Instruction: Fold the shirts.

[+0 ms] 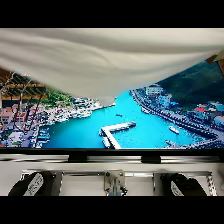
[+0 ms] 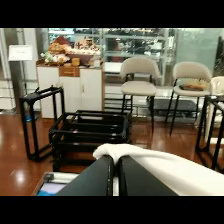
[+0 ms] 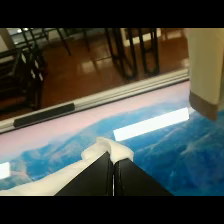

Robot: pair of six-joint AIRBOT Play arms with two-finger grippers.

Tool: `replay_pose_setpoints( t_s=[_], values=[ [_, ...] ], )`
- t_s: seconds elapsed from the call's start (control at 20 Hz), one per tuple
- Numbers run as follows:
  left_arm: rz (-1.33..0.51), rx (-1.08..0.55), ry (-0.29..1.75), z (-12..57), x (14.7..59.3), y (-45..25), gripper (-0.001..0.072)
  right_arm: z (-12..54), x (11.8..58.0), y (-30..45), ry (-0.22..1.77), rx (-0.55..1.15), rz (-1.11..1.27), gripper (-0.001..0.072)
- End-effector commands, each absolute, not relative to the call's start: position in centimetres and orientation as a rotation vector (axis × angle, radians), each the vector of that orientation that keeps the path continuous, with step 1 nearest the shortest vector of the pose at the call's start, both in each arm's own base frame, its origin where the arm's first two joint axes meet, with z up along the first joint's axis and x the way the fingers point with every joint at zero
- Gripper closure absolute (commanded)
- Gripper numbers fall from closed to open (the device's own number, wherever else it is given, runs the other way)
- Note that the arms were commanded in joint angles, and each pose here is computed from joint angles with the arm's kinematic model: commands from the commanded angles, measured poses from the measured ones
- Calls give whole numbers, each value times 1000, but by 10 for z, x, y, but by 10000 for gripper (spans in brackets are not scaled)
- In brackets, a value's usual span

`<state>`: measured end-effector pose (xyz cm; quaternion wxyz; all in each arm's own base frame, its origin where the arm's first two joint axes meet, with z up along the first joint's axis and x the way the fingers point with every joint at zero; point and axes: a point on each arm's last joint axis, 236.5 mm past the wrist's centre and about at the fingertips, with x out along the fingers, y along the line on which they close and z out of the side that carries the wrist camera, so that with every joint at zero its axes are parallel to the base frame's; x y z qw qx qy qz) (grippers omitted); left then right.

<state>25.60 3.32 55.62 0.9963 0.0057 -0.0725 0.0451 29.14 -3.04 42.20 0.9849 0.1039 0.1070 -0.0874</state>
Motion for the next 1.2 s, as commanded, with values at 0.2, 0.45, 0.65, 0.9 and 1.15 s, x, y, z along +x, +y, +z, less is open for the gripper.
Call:
replay_pose_setpoints(
  t_s=[0.2, 0.45, 0.65, 0.9, 1.15],
  values=[
    [13, -25, 182, 445, 284, 24, 672, 275, 234, -34, 840, 123, -249, 648],
    [-96, -63, 455, 323, 329, 10, 672, 183, 271, -21, 975, 108, -222, 648],
    [-86, -137, 477, 246, 385, 12, 671, 101, 361, -17, 943, 146, -249, 648],
    [-107, -212, 596, 174, 427, 5, 671, 24, 484, 17, 811, 489, -258, 648],
    [-115, -227, 687, 135, 441, 2, 671, -4, 491, 69, 963, 638, -124, 200]
  ],
)
